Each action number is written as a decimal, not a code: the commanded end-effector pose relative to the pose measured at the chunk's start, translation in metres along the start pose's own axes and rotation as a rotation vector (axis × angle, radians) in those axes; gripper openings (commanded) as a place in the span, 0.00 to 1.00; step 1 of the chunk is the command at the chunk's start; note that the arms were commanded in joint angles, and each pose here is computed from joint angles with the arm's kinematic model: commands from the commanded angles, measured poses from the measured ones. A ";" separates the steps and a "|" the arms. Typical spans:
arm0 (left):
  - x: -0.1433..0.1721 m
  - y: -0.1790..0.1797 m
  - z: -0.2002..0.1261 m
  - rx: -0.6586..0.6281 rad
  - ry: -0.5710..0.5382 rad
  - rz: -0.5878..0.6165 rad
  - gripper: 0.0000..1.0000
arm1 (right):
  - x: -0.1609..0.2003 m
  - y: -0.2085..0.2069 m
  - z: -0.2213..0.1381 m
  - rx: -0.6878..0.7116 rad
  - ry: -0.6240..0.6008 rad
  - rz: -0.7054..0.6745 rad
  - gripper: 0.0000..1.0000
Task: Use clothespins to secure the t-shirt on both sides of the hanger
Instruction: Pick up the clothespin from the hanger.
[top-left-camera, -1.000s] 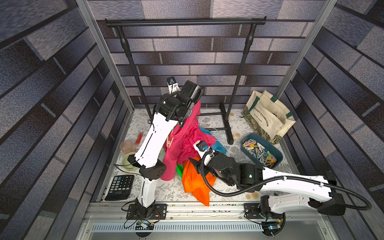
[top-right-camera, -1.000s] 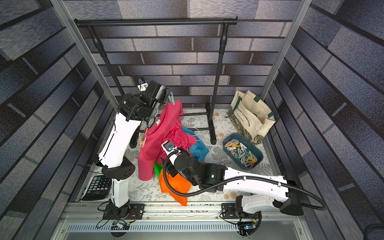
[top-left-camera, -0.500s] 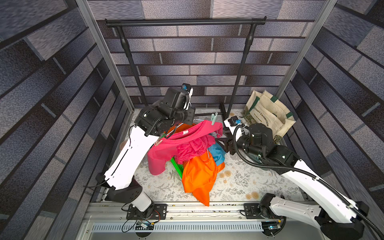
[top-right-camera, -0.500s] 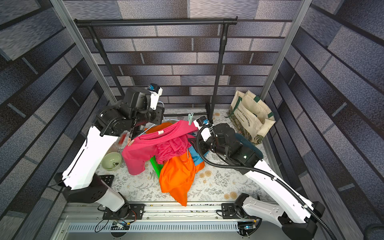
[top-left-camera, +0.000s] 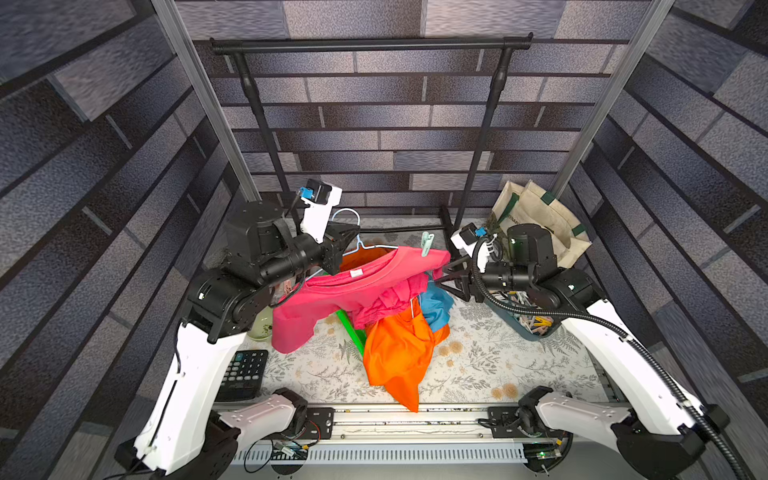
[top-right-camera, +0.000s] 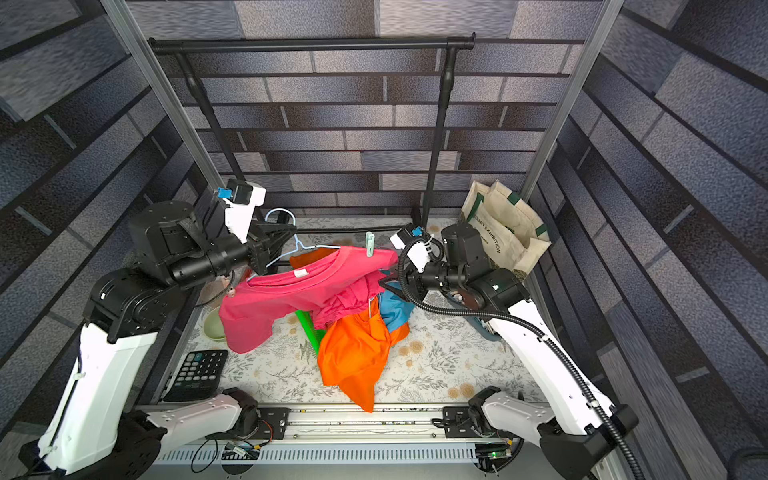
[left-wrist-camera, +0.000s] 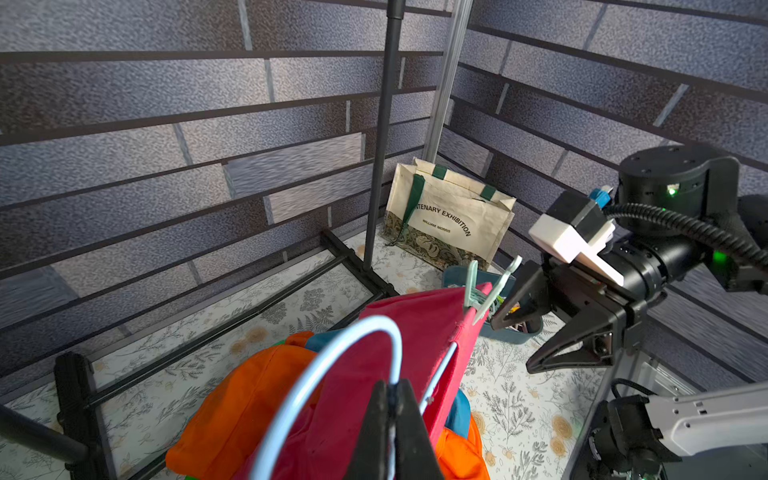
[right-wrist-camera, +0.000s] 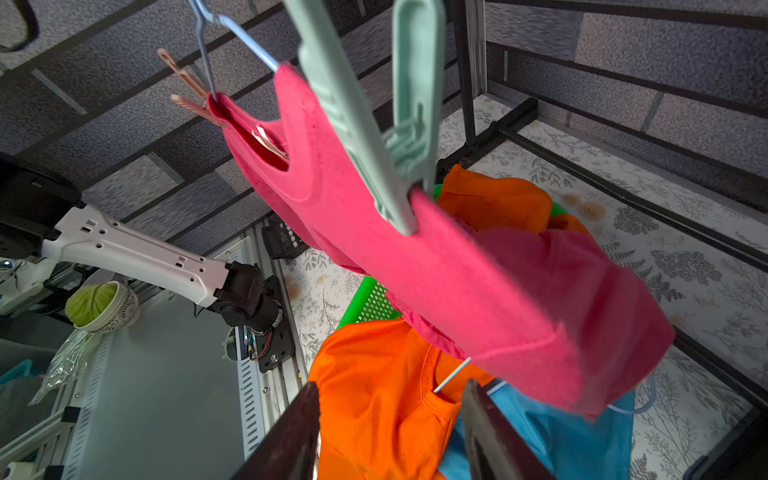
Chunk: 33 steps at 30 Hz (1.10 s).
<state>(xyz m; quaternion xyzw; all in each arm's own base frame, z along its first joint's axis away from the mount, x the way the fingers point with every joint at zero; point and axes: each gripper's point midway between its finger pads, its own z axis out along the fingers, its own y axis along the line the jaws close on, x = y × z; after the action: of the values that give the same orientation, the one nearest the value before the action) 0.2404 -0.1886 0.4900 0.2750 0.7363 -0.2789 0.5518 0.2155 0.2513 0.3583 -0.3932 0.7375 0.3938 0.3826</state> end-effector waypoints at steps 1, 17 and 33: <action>-0.006 -0.012 0.004 0.086 -0.007 0.038 0.00 | -0.015 0.015 -0.013 -0.074 -0.039 -0.045 0.56; -0.012 -0.035 -0.005 0.212 -0.014 0.060 0.00 | -0.021 -0.005 -0.010 -0.188 -0.055 0.011 0.50; -0.012 -0.031 -0.003 0.225 0.009 0.056 0.00 | -0.019 -0.011 -0.036 -0.030 -0.095 -0.042 0.44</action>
<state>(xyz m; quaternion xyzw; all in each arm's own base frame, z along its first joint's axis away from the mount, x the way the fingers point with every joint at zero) 0.2288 -0.2080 0.4923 0.3388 0.7162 -0.3315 0.5123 0.2249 0.2380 0.3740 -0.4038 0.6992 0.4616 0.3675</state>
